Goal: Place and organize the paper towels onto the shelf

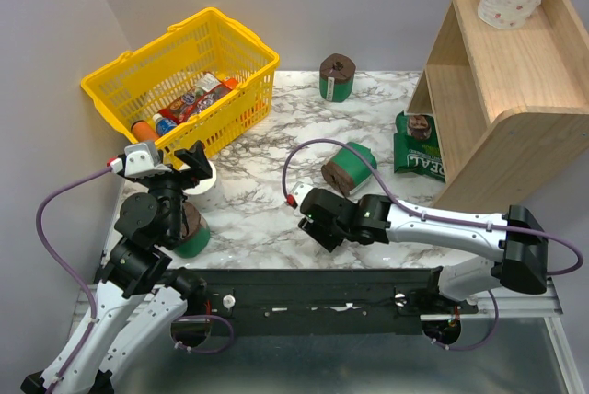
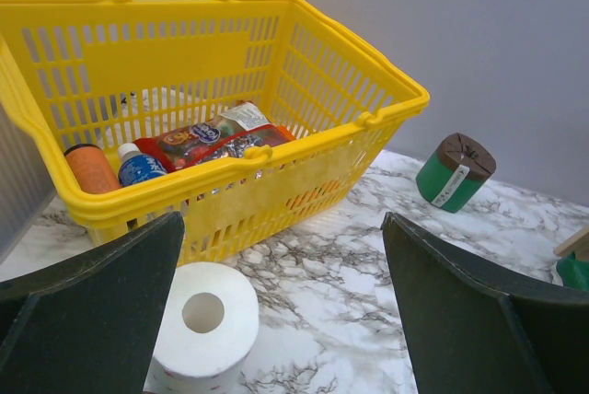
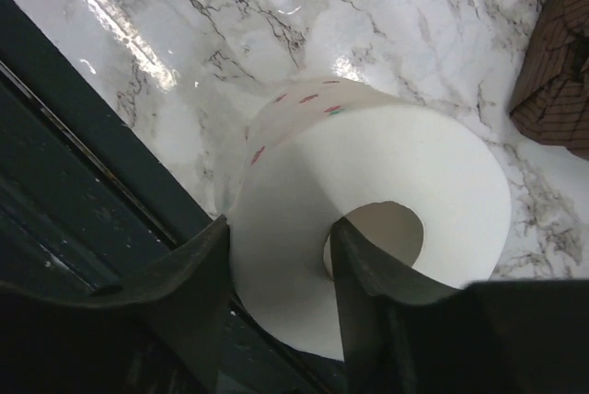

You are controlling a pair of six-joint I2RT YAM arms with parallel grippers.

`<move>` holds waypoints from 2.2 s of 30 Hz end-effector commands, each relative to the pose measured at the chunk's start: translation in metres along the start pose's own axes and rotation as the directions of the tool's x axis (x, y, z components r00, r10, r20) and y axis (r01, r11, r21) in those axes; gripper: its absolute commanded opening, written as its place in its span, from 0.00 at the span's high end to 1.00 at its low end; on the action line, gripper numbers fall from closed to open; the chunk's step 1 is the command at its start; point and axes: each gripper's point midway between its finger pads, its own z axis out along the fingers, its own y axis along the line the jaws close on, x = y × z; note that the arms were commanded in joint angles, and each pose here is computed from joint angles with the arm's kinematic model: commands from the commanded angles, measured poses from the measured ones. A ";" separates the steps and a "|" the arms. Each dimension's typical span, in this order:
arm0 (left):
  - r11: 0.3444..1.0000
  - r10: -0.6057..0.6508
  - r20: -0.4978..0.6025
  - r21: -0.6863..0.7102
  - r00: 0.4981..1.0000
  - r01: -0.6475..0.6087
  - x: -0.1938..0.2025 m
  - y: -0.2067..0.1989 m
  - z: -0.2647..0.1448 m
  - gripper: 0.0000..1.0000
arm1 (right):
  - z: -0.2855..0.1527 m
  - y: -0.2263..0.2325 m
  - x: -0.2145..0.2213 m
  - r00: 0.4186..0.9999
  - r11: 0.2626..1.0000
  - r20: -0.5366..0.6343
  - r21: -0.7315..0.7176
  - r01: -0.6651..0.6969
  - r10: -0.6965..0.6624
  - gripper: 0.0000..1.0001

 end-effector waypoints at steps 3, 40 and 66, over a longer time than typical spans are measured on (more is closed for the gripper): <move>0.999 -0.015 0.013 -0.030 1.000 0.015 -0.001 0.005 0.001 0.01 | -0.005 -0.005 -0.008 0.999 0.999 0.020 0.028 0.039 -0.040 0.62; 0.999 -0.024 0.029 -0.043 0.999 0.025 -0.005 0.009 -0.002 0.01 | -0.433 -0.306 -0.124 0.925 0.371 0.292 0.909 -0.189 -0.245 0.62; 0.999 -0.004 0.002 -0.042 1.000 0.004 0.004 0.006 0.004 0.01 | -0.407 -0.371 -0.091 0.948 0.386 0.277 0.900 -0.200 -0.154 0.58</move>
